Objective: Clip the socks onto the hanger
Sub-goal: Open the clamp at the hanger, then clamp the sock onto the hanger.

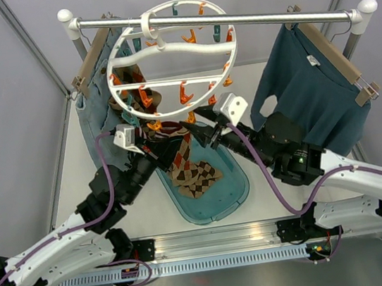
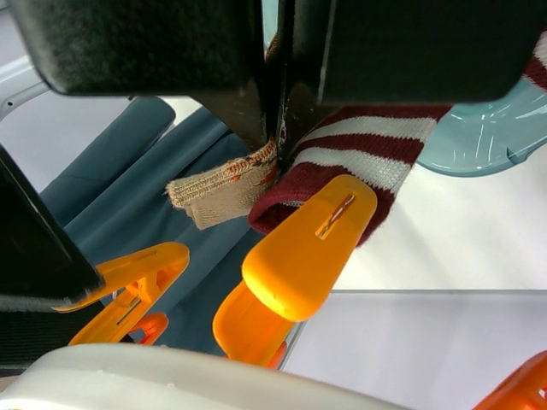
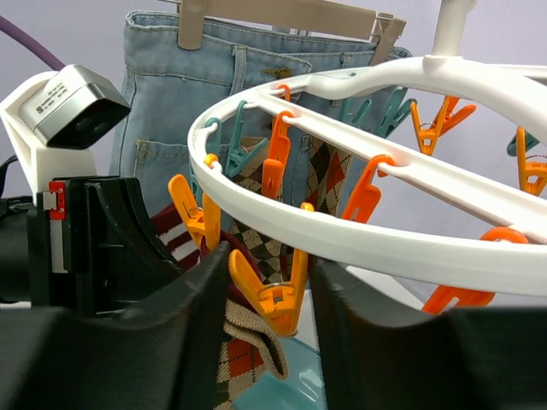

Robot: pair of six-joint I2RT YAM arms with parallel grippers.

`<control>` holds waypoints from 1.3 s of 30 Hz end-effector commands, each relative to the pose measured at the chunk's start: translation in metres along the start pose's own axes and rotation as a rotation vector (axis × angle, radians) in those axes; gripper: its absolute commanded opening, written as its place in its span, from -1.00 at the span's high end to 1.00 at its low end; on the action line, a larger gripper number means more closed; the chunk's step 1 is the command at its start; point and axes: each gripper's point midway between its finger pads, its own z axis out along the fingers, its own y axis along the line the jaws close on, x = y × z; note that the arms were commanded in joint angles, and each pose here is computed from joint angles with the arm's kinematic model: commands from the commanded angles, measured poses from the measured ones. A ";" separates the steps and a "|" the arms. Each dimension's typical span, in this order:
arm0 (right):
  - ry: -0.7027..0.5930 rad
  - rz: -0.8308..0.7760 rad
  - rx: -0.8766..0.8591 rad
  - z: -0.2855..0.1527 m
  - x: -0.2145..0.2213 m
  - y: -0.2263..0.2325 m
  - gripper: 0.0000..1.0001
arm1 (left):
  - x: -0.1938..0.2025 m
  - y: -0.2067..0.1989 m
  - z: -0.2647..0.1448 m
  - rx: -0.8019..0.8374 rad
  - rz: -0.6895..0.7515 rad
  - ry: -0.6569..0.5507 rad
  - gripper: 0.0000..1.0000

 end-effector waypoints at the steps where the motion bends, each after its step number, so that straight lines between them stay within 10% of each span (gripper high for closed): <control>1: -0.071 0.009 0.009 0.004 -0.030 -0.004 0.13 | -0.023 -0.011 0.001 0.014 -0.030 -0.053 0.95; 12: -0.042 0.058 0.013 0.004 -0.027 -0.004 0.99 | -0.025 -0.013 -0.004 0.049 -0.027 -0.080 0.95; 39: -0.072 0.102 0.010 0.002 -0.037 -0.004 0.99 | -0.030 -0.044 -0.012 0.255 -0.018 -0.147 0.95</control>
